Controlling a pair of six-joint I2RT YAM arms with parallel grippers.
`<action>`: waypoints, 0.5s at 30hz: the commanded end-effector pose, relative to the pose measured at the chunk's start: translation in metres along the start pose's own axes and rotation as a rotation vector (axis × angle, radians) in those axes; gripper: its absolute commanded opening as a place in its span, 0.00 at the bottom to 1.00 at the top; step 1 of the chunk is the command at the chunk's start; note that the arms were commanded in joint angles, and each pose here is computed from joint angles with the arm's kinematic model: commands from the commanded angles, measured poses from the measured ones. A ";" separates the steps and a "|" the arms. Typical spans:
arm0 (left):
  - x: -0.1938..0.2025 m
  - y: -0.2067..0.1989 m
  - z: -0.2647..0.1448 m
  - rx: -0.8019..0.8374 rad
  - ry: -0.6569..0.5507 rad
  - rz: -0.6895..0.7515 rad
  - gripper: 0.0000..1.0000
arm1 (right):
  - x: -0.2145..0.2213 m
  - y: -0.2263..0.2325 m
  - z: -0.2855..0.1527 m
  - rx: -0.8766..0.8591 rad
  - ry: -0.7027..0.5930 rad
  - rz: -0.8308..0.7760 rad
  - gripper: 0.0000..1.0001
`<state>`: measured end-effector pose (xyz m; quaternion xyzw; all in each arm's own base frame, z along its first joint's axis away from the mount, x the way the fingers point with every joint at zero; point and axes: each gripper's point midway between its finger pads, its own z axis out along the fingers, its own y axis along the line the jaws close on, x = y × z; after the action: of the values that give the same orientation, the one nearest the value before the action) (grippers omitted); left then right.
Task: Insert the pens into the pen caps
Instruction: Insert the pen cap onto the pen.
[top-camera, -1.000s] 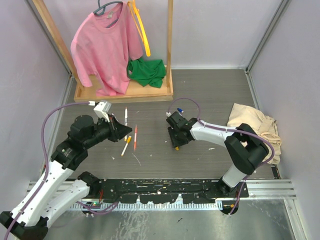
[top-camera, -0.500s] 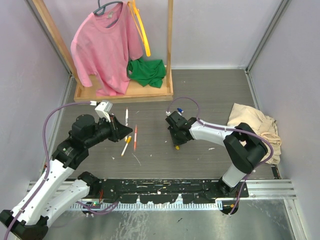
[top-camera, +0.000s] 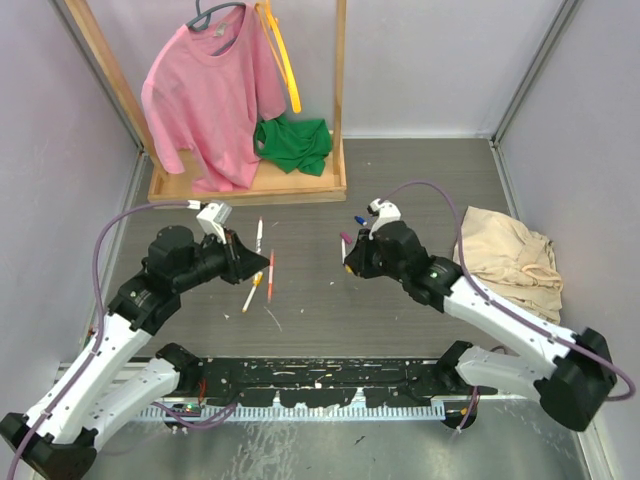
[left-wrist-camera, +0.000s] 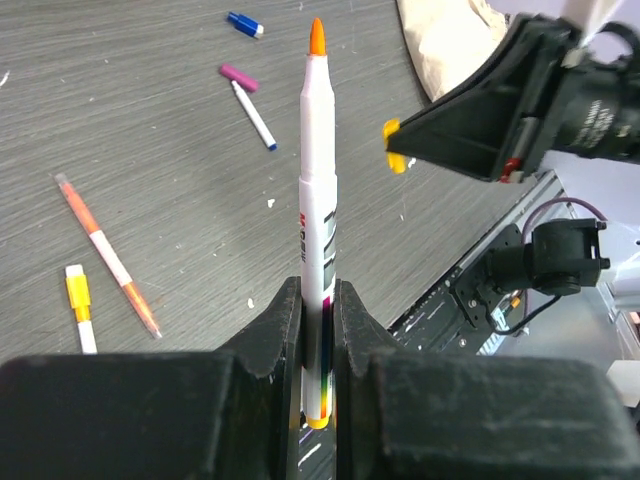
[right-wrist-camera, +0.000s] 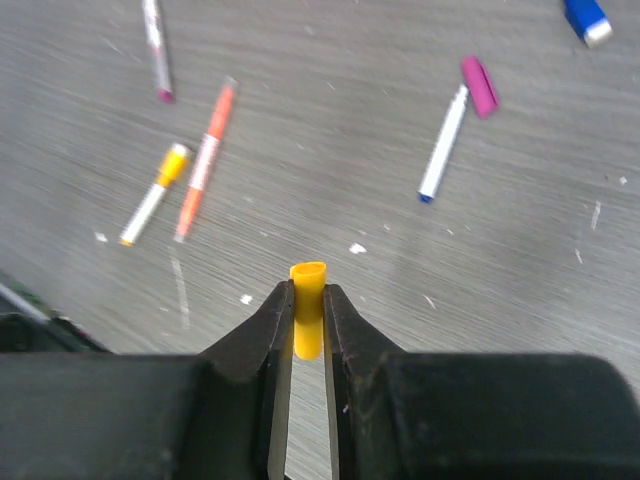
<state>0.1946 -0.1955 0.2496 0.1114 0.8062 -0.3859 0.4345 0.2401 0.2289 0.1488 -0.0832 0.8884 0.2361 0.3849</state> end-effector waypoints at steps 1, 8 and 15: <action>-0.017 -0.023 0.002 0.077 -0.054 0.058 0.00 | -0.045 0.033 -0.027 -0.167 -0.207 0.135 0.00; 0.008 -0.064 0.025 0.101 -0.038 0.170 0.00 | -0.095 0.060 -0.081 -0.376 -0.467 0.279 0.00; 0.019 -0.106 0.045 0.204 -0.059 0.199 0.00 | -0.127 0.069 -0.131 -0.572 -0.698 0.445 0.00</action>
<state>0.1416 -0.2840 0.2367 0.2434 0.7809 -0.3985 0.4149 0.2239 0.2297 0.2822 0.0428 0.7047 0.4754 0.5250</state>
